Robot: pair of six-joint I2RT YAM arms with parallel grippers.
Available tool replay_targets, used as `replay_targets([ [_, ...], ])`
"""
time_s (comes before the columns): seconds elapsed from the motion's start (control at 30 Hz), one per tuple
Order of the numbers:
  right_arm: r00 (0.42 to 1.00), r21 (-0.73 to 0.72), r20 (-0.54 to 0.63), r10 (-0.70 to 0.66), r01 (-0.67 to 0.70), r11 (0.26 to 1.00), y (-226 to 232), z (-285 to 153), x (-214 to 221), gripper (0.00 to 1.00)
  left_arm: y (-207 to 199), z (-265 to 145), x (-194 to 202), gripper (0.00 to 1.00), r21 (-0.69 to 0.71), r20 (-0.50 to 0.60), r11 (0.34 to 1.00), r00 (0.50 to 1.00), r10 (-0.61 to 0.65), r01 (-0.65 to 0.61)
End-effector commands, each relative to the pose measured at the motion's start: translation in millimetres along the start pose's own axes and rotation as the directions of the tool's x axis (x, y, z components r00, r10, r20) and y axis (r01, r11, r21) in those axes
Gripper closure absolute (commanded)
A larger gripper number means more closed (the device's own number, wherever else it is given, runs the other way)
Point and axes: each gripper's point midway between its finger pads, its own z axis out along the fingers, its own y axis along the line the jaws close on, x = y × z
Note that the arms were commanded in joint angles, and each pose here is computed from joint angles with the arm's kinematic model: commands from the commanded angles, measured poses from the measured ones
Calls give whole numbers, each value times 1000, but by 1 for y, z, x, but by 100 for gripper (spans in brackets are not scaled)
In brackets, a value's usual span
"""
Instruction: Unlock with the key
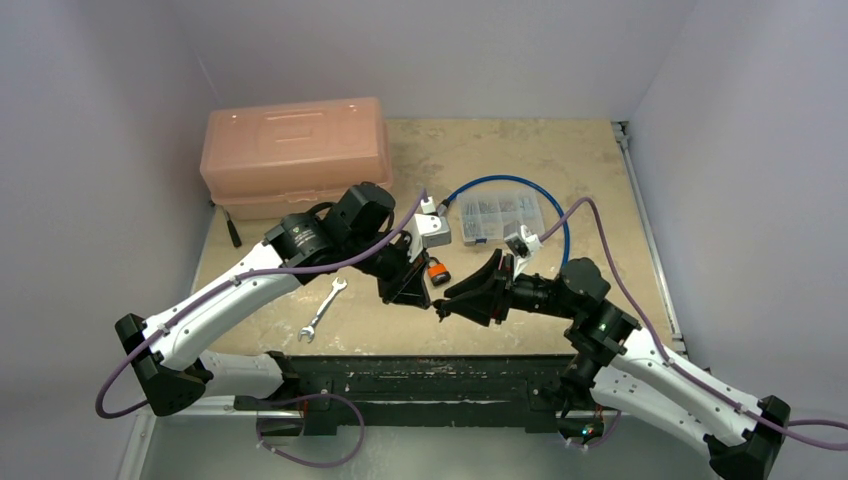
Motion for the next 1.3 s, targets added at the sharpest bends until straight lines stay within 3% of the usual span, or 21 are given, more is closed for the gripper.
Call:
replay_targets([
  [0.0,998,-49,43,-44,46,998,10,2,-14,63,-10,-9,-26,100,26,86,997,993,76,-78],
  [0.63,999,-44,24,-43,44,998,4,4,-4,57,-15,-15,-31,100,34,111,995,990,91,-95],
  [1.27,999,-53,7,-37,38,998,3,4,2,62,-16,-17,-33,100,34,125,995,988,94,-99],
])
